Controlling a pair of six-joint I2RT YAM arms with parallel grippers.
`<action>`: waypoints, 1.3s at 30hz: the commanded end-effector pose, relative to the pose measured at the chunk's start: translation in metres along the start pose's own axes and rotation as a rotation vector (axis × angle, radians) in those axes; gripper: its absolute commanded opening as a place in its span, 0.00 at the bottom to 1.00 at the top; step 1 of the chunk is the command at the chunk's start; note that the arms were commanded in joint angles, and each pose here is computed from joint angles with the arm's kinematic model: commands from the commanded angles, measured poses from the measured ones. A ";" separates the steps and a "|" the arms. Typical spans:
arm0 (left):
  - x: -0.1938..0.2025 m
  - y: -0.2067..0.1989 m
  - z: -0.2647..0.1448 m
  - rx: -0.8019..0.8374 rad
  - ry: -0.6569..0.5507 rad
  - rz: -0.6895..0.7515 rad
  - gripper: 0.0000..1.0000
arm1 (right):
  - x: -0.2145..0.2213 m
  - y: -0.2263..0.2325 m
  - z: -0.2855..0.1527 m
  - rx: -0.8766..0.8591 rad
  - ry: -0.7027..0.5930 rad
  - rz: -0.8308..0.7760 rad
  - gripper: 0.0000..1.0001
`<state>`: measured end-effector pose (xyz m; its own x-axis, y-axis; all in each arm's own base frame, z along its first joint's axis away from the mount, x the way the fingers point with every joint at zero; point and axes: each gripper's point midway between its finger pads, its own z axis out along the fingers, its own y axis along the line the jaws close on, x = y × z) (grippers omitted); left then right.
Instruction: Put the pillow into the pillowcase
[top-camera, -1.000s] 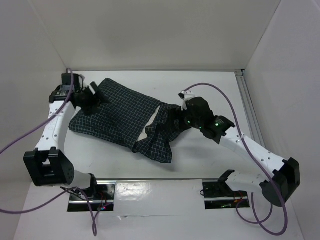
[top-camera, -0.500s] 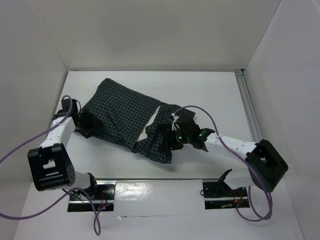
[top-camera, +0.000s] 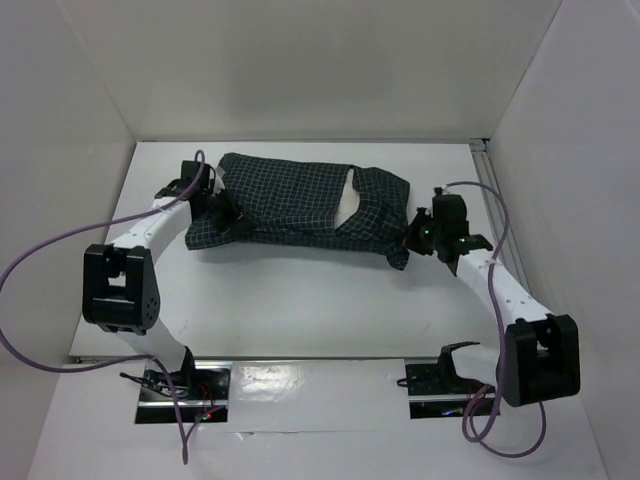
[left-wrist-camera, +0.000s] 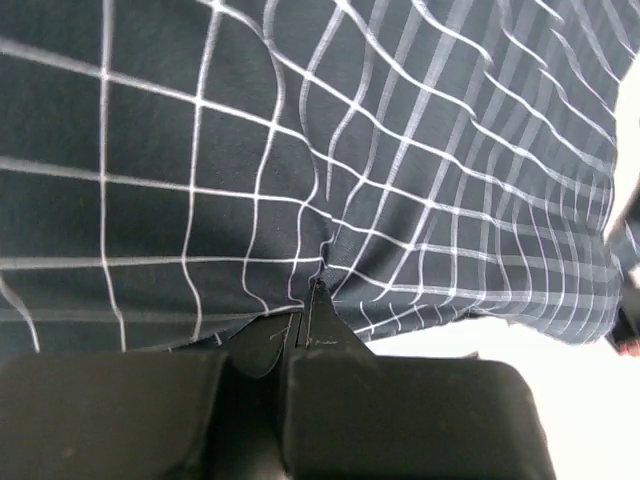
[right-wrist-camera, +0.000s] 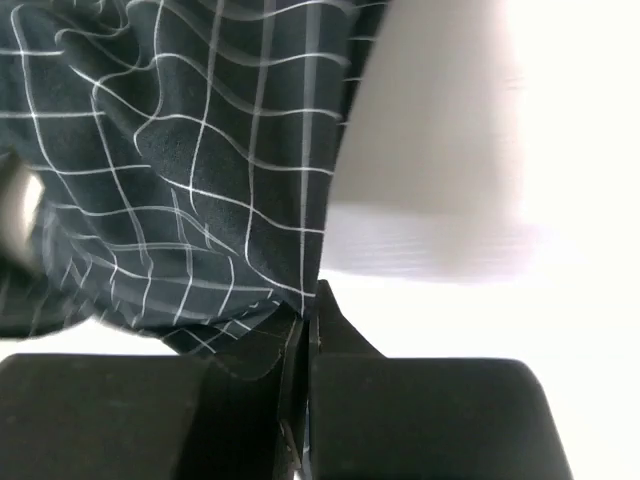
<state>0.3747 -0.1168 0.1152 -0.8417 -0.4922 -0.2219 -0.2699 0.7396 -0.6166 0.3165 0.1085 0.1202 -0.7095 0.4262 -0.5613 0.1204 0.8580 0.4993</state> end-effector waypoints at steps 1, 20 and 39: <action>-0.008 -0.019 -0.025 0.054 -0.040 0.054 0.00 | -0.007 -0.053 -0.005 0.158 0.008 0.039 0.03; 0.006 0.132 -0.087 -0.324 -0.268 -0.329 0.97 | 0.020 -0.077 -0.011 0.134 0.025 0.154 0.99; -0.021 0.143 -0.032 -0.243 -0.273 -0.350 0.05 | 0.075 -0.071 -0.012 0.023 0.139 0.223 0.99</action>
<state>0.3222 0.0122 0.0441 -0.5526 -0.8079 -0.2048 -0.6716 0.5772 -0.4646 0.2411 0.0717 0.0405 -0.7685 0.5543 -0.3195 0.3320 0.7723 0.5415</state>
